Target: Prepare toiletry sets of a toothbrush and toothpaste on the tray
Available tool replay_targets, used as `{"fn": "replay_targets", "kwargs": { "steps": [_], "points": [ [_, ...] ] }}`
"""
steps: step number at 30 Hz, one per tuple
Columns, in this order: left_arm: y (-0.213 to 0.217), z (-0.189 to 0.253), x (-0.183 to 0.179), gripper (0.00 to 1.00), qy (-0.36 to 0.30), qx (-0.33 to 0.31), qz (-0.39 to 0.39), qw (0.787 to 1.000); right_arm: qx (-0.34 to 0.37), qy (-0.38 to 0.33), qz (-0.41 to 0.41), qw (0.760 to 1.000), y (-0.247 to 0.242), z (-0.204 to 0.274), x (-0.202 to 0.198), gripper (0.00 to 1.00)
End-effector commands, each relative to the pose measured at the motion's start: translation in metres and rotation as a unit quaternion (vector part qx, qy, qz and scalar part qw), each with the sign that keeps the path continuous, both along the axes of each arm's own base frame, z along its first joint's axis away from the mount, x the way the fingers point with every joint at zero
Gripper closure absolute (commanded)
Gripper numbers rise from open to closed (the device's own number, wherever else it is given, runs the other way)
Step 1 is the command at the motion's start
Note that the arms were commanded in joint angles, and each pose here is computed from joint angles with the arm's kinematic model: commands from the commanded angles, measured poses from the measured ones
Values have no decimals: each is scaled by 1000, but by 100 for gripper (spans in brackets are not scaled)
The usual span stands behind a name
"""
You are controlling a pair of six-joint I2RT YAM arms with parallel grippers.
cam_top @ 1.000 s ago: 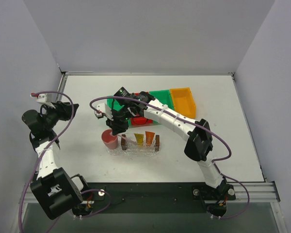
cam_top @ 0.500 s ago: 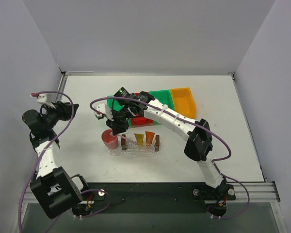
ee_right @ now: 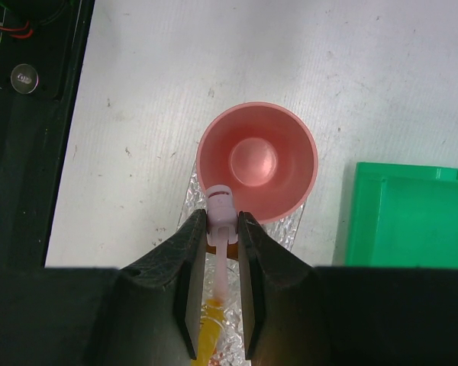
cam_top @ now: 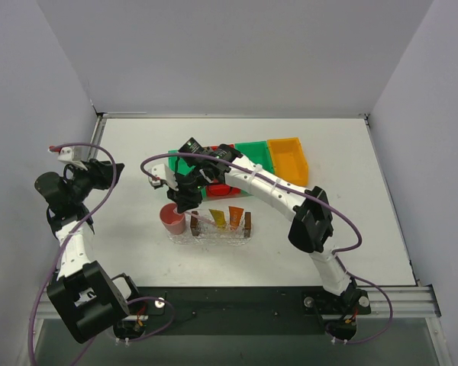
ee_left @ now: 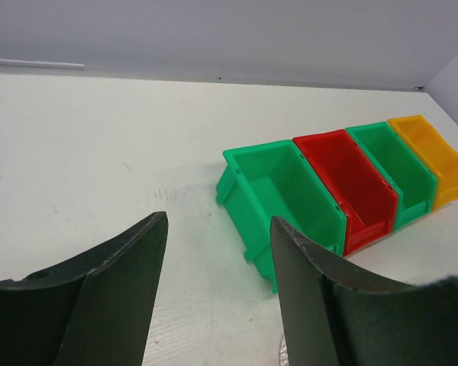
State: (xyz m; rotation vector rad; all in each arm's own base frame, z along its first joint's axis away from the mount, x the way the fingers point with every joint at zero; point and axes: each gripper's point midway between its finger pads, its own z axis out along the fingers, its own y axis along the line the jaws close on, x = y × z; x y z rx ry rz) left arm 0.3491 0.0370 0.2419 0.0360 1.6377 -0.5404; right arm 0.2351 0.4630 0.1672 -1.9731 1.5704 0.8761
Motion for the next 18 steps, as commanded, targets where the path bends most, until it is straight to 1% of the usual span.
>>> {"fn": "replay_targets", "kwargs": {
  "steps": [1,5,11,12,16,18],
  "points": [
    [1,26,6,34,-38,23,-6,999,7,9,20,1000,5,5,-9,99],
    [1,25,6,34,-37,23,-5,999,7,5,17,1000,6,7,-8,96],
    [1,23,5,34,-36,23,-7,999,2,1,12,1000,6,5,-8,87],
    [1,23,5,34,-36,23,-7,999,3,0,11,1000,6,6,-7,85],
    [0,23,5,34,-36,23,-7,999,3,-1,8,1000,6,8,-7,82],
    [0,23,5,34,-36,23,-7,999,3,-3,7,1000,7,9,-6,80]
  ]
}}
